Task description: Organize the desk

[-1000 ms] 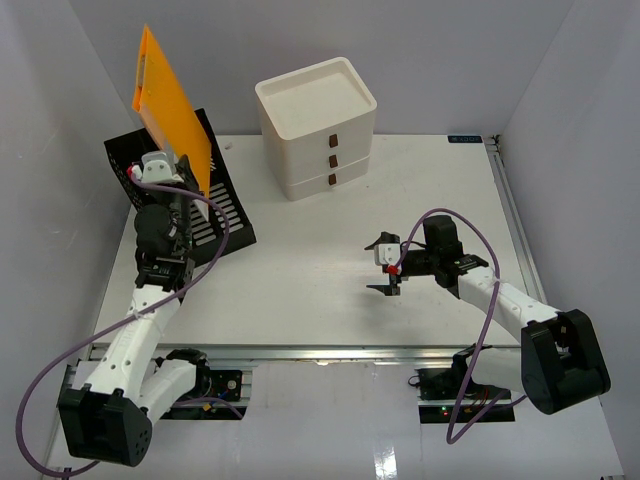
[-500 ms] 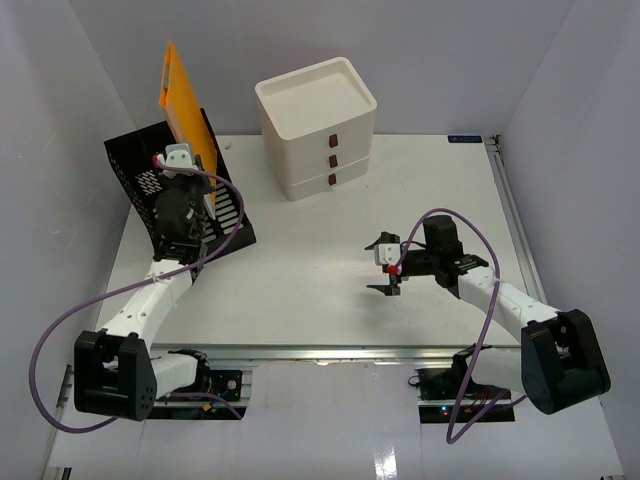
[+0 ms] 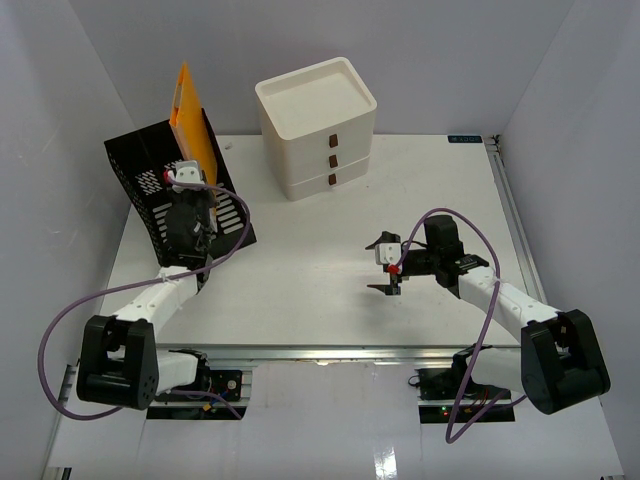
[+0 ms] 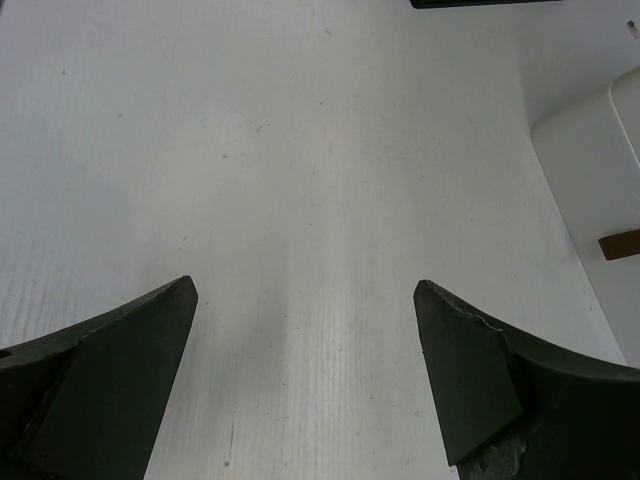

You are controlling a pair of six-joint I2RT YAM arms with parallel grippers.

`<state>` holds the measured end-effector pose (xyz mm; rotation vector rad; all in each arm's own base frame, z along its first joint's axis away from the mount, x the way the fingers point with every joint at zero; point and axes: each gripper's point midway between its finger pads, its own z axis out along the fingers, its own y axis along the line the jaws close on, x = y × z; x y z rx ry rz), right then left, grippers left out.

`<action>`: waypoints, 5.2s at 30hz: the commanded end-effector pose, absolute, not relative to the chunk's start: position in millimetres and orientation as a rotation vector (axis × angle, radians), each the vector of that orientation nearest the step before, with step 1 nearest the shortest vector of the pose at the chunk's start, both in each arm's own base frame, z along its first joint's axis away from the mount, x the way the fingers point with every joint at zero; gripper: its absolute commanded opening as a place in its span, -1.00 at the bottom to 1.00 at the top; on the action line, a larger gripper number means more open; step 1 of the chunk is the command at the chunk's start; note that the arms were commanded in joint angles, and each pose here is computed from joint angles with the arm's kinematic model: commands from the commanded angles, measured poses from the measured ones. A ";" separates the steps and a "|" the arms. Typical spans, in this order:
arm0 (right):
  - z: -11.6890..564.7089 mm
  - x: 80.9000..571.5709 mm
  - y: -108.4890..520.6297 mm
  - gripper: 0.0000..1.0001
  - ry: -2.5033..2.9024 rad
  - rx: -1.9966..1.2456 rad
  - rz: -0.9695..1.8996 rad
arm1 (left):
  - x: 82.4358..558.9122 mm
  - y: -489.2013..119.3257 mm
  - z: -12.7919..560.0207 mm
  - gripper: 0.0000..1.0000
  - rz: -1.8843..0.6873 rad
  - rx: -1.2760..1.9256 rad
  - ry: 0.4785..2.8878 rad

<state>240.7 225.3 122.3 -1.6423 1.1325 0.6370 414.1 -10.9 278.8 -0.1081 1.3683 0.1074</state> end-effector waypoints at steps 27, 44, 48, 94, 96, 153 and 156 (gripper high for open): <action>118.2 231.2 237.4 0.92 1.085 -1.658 0.737 | 420.4 18.8 274.3 -1.00 0.091 -0.475 1.267; 105.5 237.5 294.0 0.90 1.196 -1.703 0.658 | 435.7 19.5 279.1 -1.00 0.210 -0.611 1.265; 103.5 238.2 290.8 0.90 1.209 -1.692 0.671 | 443.6 18.2 265.7 -1.00 0.244 -0.614 1.297; 169.7 275.0 457.5 0.94 0.513 -1.973 0.554 | 370.4 8.0 303.7 -1.00 0.161 -0.283 1.349; 170.0 277.5 476.7 0.93 0.522 -1.965 0.561 | 368.1 6.8 302.1 -1.00 0.153 -0.273 1.353; 86.6 288.0 561.6 -0.19 0.563 -1.984 0.495 | 403.0 2.3 283.5 -1.00 0.064 -0.175 1.300; 85.3 284.8 559.5 -0.21 0.566 -1.992 0.510 | 405.2 2.9 276.3 -1.00 0.069 -0.166 1.310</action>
